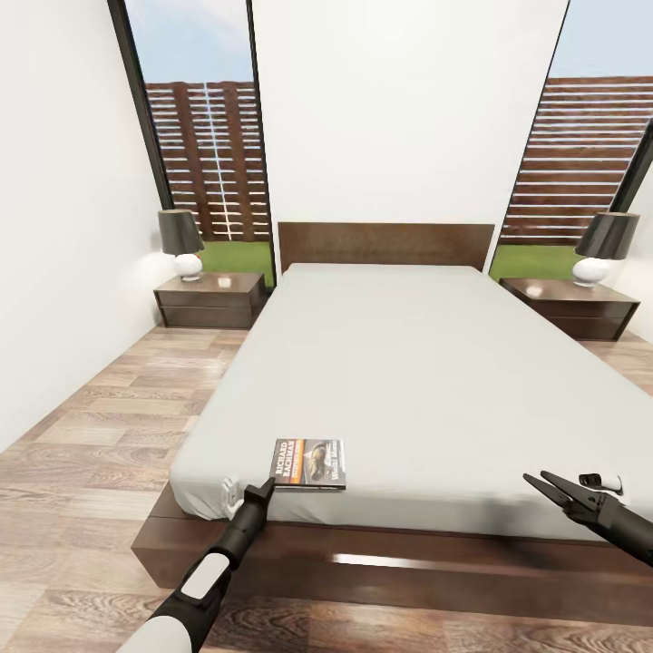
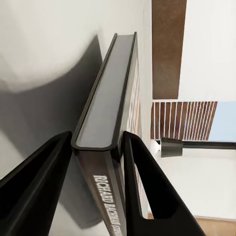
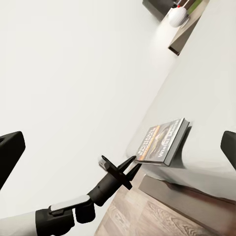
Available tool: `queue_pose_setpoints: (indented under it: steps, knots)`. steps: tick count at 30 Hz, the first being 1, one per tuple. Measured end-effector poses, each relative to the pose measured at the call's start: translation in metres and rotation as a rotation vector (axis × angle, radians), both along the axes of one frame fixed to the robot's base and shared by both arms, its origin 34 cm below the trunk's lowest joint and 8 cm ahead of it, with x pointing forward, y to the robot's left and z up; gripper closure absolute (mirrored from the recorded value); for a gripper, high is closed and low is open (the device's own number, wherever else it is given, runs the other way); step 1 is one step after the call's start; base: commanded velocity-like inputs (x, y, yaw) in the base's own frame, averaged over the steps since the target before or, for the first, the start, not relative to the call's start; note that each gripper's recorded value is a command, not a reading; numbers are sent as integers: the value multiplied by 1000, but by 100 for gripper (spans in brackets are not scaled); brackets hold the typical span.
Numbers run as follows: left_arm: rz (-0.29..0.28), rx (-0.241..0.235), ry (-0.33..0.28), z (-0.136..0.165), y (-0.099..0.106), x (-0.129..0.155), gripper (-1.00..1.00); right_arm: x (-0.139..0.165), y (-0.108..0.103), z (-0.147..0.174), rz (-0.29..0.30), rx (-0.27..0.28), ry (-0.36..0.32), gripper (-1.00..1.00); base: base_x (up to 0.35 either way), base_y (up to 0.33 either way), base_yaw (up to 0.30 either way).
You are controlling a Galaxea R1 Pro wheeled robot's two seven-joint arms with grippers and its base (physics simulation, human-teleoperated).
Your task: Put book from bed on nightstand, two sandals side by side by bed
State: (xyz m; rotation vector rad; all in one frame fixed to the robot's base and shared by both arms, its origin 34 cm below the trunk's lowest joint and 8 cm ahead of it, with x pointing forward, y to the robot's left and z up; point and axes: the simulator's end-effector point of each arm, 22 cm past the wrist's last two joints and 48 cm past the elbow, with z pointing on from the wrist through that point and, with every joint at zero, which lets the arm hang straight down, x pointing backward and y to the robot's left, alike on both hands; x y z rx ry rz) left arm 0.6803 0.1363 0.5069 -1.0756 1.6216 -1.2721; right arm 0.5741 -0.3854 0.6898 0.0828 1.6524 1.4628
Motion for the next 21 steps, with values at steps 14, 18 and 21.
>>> queue_pose_setpoints:
  steps: [14, 18, 21]
  knots:
    - [0, 0, 0, 0, 0, 0, 100, 0, 0, 0, 0, 0, 0, -100, 0, 0, 0]
    - [-1, -1, 0, 4, 0, 1, 100, 1, 0, 4, 0, 0, 0, -100, 0, 0, 0]
    - [-2, -1, 1, 11, 0, 2, 100, 2, 0, 11, 0, 0, 0, -100, 0, 0, 0]
